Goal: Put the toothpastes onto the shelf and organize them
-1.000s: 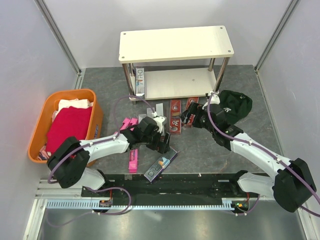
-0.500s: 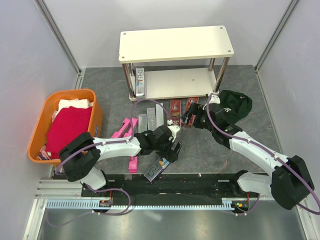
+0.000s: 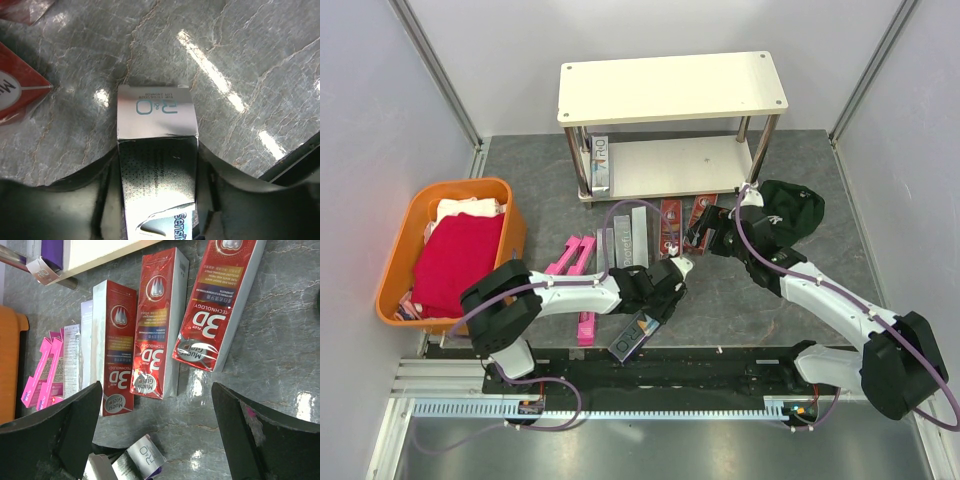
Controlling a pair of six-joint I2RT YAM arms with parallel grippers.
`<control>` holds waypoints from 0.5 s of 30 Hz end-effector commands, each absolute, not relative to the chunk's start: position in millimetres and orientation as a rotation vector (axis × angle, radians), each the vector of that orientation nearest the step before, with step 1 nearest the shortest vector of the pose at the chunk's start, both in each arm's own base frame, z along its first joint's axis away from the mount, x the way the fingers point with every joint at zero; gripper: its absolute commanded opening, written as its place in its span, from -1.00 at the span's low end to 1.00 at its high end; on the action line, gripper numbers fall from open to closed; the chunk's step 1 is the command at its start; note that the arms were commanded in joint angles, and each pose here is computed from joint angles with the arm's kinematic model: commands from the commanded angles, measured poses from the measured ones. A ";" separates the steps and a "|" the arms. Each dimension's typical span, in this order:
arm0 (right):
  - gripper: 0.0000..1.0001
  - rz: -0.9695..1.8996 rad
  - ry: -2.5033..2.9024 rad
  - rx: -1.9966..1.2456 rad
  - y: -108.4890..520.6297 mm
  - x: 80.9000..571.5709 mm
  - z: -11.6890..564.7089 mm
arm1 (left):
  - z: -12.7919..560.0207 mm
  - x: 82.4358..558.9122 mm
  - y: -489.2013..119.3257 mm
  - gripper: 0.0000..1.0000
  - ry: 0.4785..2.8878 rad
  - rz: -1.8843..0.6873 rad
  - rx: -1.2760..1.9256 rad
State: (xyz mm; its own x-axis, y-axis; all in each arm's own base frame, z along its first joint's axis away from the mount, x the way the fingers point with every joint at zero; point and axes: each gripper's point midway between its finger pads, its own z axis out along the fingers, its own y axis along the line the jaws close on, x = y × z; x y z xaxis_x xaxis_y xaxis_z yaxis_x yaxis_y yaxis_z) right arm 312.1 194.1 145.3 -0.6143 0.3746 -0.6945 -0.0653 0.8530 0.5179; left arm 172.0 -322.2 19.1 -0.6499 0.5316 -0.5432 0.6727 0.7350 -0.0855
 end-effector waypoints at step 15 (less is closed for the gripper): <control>0.96 0.621 2.102 0.205 184.5 310.9 162.3 | 81.2 218.8 -345.1 -0.54 2.319 -0.426 0.771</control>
State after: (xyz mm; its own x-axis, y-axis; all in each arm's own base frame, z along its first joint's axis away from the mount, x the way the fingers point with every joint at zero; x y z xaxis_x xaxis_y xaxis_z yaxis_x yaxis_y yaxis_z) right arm 309.8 188.7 147.0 -0.6130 0.3651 -0.7007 -0.0654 0.8603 0.5055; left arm 190.4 -325.1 33.3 -0.6500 0.5068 -0.5662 0.6424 0.7646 -0.0531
